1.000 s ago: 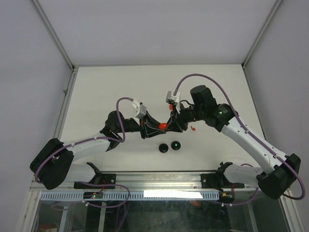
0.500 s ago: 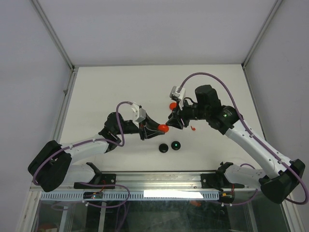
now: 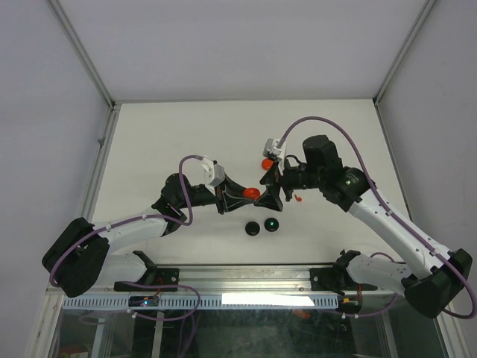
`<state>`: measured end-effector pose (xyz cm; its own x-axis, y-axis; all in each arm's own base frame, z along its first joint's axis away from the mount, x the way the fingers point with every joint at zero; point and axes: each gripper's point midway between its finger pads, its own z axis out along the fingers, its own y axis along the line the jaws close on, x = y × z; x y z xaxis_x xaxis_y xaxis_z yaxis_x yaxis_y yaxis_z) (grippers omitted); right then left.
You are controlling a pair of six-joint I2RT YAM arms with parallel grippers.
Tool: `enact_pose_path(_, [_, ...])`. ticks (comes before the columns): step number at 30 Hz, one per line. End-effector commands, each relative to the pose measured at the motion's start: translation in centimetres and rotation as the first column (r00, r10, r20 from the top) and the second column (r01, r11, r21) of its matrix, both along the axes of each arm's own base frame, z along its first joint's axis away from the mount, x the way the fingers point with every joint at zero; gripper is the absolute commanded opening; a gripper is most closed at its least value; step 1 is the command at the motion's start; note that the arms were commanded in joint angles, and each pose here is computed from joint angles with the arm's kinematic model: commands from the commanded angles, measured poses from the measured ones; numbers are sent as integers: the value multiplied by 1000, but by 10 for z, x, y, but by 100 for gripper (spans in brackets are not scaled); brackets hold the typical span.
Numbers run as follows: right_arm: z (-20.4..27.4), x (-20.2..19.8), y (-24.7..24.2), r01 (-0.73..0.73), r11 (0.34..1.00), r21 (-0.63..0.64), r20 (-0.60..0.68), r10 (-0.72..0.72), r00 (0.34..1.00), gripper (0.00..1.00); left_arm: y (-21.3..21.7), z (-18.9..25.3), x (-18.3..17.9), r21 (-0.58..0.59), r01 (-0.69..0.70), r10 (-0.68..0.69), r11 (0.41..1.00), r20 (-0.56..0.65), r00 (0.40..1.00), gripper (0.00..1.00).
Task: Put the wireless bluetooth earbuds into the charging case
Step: Open the charging case.
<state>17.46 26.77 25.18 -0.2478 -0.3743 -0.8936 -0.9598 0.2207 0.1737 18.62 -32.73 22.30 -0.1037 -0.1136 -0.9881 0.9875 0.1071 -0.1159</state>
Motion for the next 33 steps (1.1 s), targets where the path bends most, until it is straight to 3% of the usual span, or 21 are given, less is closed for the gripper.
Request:
enact_pose_path(1, [20,0,7,-33,997,68,66,29,997,78,1,24,-6,-64,14,-10,998,65,998,0])
enact_pose_path(14, [2,14,10,10,1000,24,31,-10,999,79,1,30,-17,-72,73,-67,995,87,994,0])
enact_pose_path(25, [3,36,0,151,989,-2,86,-150,985,77,0,30,-30,-57,128,-120,990,127,985,0])
enact_pose_path(33, [16,36,-3,173,984,32,110,-175,978,77,-1,22,-28,-20,109,-104,994,166,981,0])
